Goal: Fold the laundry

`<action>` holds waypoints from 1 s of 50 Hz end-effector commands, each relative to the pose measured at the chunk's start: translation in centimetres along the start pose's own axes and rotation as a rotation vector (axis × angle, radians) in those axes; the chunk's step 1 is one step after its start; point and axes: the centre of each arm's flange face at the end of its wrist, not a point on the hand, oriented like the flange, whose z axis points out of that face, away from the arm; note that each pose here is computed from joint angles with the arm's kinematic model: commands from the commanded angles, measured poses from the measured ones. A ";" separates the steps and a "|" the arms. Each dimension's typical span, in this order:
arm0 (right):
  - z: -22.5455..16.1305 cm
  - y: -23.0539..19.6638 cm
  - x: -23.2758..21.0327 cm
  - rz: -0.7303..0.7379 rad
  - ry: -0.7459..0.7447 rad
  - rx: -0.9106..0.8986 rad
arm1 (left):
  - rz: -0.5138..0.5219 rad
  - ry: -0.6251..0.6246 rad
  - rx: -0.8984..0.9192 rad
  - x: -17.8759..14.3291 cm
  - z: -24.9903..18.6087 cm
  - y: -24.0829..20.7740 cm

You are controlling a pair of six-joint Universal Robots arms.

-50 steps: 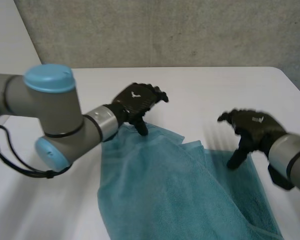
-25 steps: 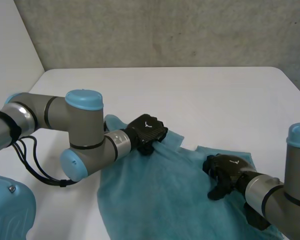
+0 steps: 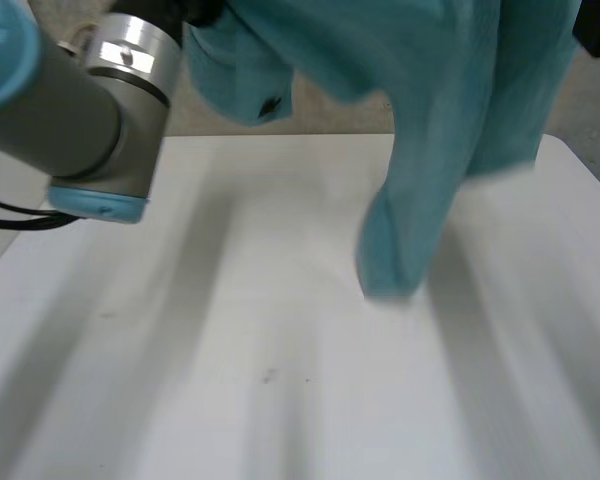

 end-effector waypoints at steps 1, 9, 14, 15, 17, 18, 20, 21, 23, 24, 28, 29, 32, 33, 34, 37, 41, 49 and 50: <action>-4.4 6.1 -2.0 -0.068 -0.087 -0.299 | -0.019 0.006 -0.123 -0.8 -4.8 0.0; -13.1 14.4 -5.0 -0.206 -0.279 -0.746 | -0.029 0.182 -0.536 2.3 -16.9 5.4; -16.7 17.2 -5.2 -0.224 -0.332 -0.886 | -0.036 0.262 -0.741 3.5 -22.4 7.7; -17.5 18.3 -5.3 -0.218 -0.349 -0.929 | -0.041 0.290 -0.811 3.8 -24.1 8.2; -18.2 19.2 -5.3 -0.210 -0.364 -0.969 | -0.044 0.317 -0.872 4.0 -25.4 8.4; -18.7 19.9 -5.4 -0.200 -0.381 -0.993 | -0.045 0.351 -0.927 4.2 -26.5 8.1; -19.0 20.2 -5.5 -0.194 -0.391 -1.005 | -0.046 0.381 -0.962 4.4 -27.2 7.7; -19.1 20.3 -5.7 -0.189 -0.400 -1.008 | -0.047 0.414 -0.992 4.7 -27.8 7.0; -19.2 20.3 -5.8 -0.188 -0.405 -1.010 | -0.047 0.437 -1.010 4.8 -28.0 6.3; -19.2 20.3 -5.8 -0.189 -0.407 -1.010 | -0.048 0.443 -1.005 4.6 -27.6 5.5; -19.3 20.5 -5.9 -0.191 -0.409 -0.997 | -0.052 0.437 -0.964 4.1 -26.3 4.1; -19.2 20.5 -5.9 -0.193 -0.409 -0.992 | -0.053 0.420 -0.940 3.8 -25.3 3.8; -19.3 20.6 -5.9 -0.196 -0.410 -0.987 | -0.053 0.378 -0.888 3.2 -23.1 3.6; -19.3 20.6 -5.9 -0.196 -0.410 -0.987 | -0.053 0.351 -0.867 2.7 -21.8 3.8; -19.3 20.6 -6.0 -0.197 -0.412 -0.983 | -0.053 0.351 -0.867 2.7 -21.8 3.8; -19.4 20.7 -6.0 -0.197 -0.411 -0.982 | -0.045 0.329 -0.882 2.7 -19.9 6.0; -19.5 20.8 -6.0 -0.196 -0.413 -0.981 | -0.044 0.340 -0.917 3.5 -19.2 8.2; -19.8 21.1 -6.0 -0.195 -0.415 -0.994 | -0.033 0.374 -0.995 5.3 -19.1 12.8; -19.8 21.2 -6.0 -0.195 -0.417 -0.996 | -0.033 0.373 -0.999 5.4 -19.0 13.2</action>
